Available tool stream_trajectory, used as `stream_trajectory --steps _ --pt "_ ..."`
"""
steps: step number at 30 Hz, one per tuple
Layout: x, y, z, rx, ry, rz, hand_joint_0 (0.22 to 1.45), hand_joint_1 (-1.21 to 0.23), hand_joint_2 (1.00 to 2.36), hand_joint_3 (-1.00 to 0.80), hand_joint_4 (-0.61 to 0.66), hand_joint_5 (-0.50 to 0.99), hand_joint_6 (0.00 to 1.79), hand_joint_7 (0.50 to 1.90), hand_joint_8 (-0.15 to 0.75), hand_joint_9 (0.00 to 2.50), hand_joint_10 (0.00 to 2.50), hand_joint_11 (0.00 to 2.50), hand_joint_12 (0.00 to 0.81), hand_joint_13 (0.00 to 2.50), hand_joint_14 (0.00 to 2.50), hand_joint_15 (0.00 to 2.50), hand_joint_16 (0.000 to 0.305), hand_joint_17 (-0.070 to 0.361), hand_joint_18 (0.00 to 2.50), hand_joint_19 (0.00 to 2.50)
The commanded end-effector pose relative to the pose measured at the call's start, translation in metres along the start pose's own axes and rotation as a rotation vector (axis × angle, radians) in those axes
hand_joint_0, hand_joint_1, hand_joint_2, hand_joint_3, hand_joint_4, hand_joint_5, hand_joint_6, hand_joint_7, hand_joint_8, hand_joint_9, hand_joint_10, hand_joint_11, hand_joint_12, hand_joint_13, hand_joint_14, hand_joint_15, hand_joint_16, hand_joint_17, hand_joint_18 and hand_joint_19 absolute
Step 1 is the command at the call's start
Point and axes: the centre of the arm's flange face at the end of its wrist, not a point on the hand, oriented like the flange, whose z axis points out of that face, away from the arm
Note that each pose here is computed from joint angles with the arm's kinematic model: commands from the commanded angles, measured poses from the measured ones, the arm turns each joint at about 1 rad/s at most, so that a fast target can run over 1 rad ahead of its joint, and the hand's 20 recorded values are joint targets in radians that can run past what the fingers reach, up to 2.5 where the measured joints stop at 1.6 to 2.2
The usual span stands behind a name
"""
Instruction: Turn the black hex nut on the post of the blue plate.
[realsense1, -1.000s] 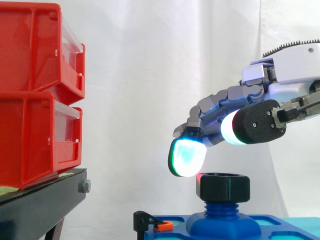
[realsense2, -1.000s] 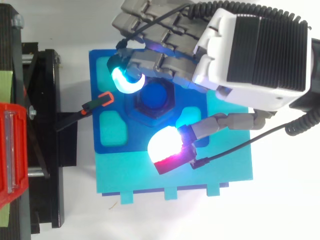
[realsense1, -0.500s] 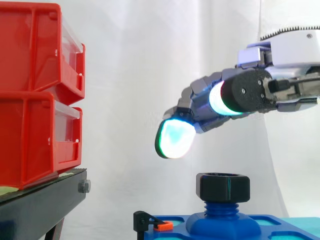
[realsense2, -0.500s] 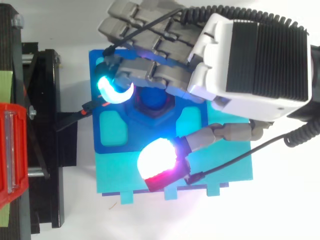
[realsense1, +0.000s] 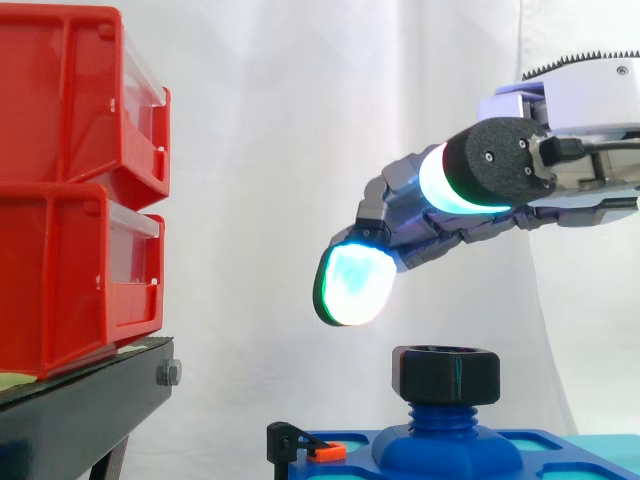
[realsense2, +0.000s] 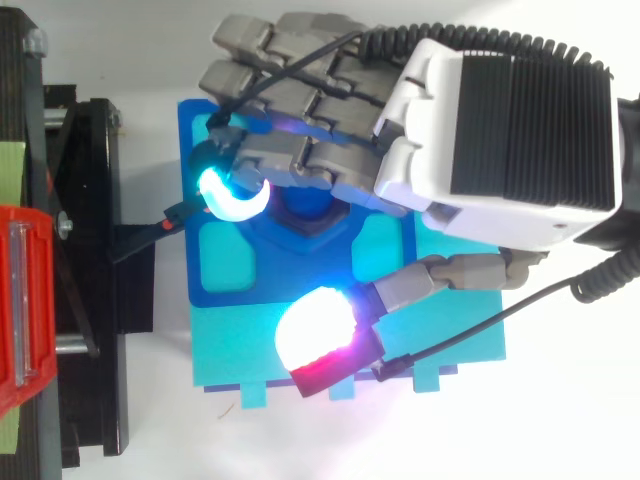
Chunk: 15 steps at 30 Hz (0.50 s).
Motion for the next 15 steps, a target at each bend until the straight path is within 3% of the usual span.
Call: stream_trajectory --steps 1,15 --pt "0.0021 -0.0016 -0.0028 -0.001 0.029 -0.007 0.40 -0.22 1.00 -0.50 0.26 -0.14 0.50 0.85 0.230 0.29 0.00 0.00 0.376 0.21 0.00 0.03 0.056 0.126 0.15 0.19" --pt "0.0028 -0.0079 -0.0052 -0.006 0.058 -0.013 0.41 -0.21 1.00 -0.50 0.23 -0.13 0.50 0.82 0.217 0.32 0.00 0.00 0.365 0.21 0.00 0.03 0.054 0.121 0.15 0.19"
